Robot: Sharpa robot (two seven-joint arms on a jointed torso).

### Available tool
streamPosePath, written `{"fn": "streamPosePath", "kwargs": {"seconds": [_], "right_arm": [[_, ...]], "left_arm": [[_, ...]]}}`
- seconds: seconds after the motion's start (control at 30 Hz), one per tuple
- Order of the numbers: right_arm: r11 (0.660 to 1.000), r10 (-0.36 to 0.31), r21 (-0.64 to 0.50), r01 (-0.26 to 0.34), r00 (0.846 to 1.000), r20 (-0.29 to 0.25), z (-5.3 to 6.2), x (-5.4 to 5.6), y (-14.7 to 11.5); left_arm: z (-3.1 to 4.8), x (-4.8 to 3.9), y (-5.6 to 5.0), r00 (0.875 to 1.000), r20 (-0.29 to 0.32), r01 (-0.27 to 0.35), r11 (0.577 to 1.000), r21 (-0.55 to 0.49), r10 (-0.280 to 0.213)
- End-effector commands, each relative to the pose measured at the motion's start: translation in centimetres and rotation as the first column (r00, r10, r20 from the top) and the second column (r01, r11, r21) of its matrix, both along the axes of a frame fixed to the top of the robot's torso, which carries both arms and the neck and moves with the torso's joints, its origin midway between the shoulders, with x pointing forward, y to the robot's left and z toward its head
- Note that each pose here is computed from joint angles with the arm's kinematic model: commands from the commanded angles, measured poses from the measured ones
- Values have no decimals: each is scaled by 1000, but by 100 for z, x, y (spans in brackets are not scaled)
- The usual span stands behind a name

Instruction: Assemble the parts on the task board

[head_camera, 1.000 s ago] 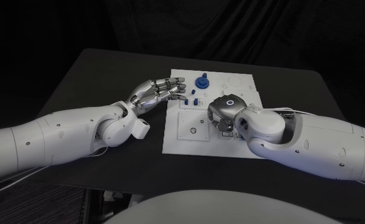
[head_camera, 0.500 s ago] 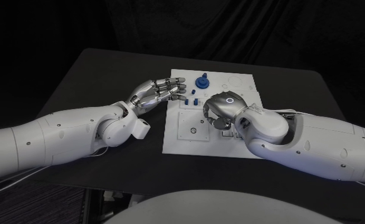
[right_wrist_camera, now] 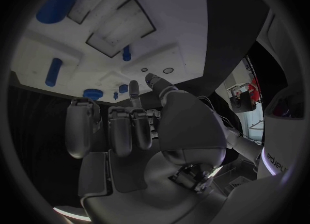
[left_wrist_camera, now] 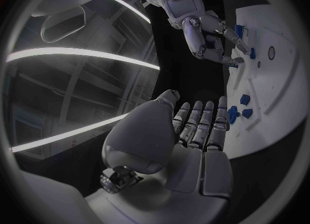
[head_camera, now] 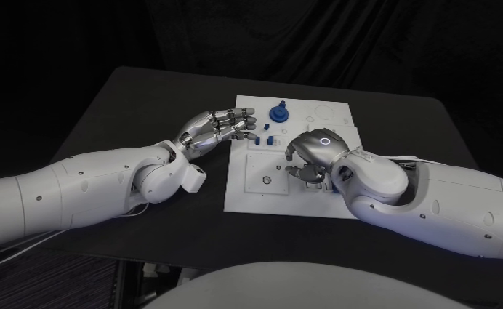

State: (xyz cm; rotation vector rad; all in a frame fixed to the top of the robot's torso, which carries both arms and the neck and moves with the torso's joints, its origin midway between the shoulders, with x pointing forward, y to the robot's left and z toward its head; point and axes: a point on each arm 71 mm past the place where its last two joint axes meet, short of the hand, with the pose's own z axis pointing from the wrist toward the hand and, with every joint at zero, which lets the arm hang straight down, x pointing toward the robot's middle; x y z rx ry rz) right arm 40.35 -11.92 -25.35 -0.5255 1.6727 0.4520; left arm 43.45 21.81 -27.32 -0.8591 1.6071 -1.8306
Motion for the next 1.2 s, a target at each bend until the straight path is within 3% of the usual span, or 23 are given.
{"fn": "streamPosePath", "kwargs": {"seconds": [0.03, 0.33, 1.2], "right_arm": [[993, -90, -78, 88, 996, -26, -63, -4, -88], [989, -118, -94, 114, 992, -35, -94, -31, -141], [987, -127, -107, 123, 991, -30, -162, 63, -111]], "left_arm": [[20, -13, -10, 1000, 18, 9, 999, -33, -9], [-4, -28, 3, 1000, 13, 7, 999, -32, -7], [-24, -36, 3, 1000, 9, 6, 1000, -31, -5]]}}
